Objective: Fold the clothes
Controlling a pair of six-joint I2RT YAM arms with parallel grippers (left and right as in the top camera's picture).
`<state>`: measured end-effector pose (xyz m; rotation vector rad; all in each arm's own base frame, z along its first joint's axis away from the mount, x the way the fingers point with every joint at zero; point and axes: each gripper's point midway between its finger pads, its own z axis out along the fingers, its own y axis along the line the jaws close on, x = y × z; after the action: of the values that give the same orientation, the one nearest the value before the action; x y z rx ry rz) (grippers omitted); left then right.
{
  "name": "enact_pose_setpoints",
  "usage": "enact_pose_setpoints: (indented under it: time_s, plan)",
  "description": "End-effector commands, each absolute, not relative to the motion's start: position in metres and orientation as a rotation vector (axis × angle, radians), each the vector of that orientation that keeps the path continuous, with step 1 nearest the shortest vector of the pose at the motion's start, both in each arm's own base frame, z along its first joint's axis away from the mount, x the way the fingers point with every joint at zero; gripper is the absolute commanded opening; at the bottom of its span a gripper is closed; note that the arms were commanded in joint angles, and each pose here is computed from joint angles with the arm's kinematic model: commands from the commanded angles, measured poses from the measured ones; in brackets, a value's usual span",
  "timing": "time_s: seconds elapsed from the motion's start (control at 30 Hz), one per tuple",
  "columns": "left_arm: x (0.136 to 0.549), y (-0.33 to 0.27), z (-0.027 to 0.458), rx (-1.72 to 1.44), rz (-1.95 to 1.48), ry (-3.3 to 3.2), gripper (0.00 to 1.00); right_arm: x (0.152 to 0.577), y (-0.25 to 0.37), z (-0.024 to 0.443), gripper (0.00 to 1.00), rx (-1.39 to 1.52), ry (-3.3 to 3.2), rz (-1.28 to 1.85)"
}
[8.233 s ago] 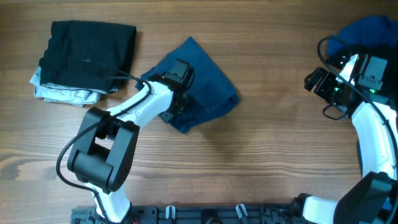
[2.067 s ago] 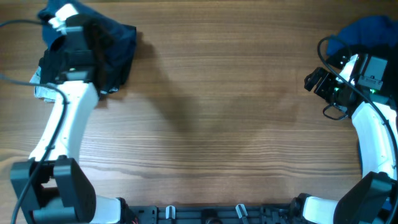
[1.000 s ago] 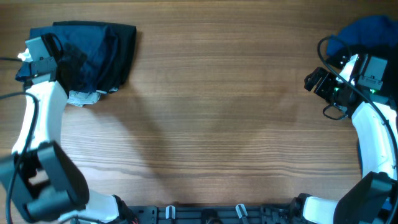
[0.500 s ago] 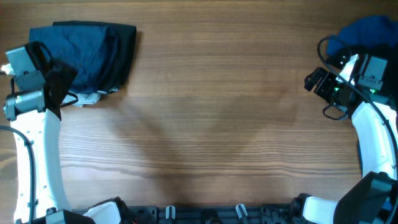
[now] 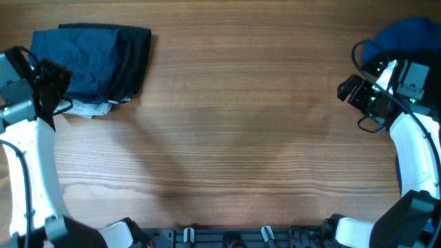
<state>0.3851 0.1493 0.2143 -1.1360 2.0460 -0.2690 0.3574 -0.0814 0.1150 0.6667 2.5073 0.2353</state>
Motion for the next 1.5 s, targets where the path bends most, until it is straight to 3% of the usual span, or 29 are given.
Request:
enact_pose_setpoints:
  time_s: [0.0, 0.23, 0.47, 0.6, 0.83, 0.97, 1.17, 1.47]
  plan:
    - [0.402, 0.145, 0.177, -1.036, -0.453, 2.176, 0.04, 0.359, -0.085, 0.115, 1.0, 0.679, 2.505, 0.211]
    - [0.412, 0.131, 0.12, -0.937, -0.774, 2.29, 0.04, 0.359, -0.085, 0.115, 1.0, 0.679, 2.505, 0.211]
    - [0.409, 0.128, 0.058, -0.991, -0.819, 2.403, 0.04, 0.359, -0.085, 0.115, 1.0, 0.679, 2.505, 0.211]
    - [0.414, 0.125, 0.074, -0.946, -0.85, 2.368, 0.04, 0.359, -0.085, 0.115, 1.0, 0.68, 2.505, 0.211]
    - [0.417, 0.112, 0.16, -0.801, -0.886, 2.216, 0.04, 0.359, -0.085, 0.115, 1.0, 0.68, 2.505, 0.211]
    - [0.424, 0.101, 0.18, -0.754, -0.888, 2.176, 0.04, 0.359, -0.085, 0.115, 1.0, 0.679, 2.505, 0.211]
    - [0.441, 0.075, 0.161, -0.689, -0.914, 2.227, 0.04, 0.359, -0.085, 0.115, 1.0, 0.679, 2.504, 0.211]
    - [0.459, 0.063, 0.087, -0.734, -0.902, 2.343, 0.04, 0.359, -0.085, 0.115, 1.0, 0.679, 2.504, 0.211]
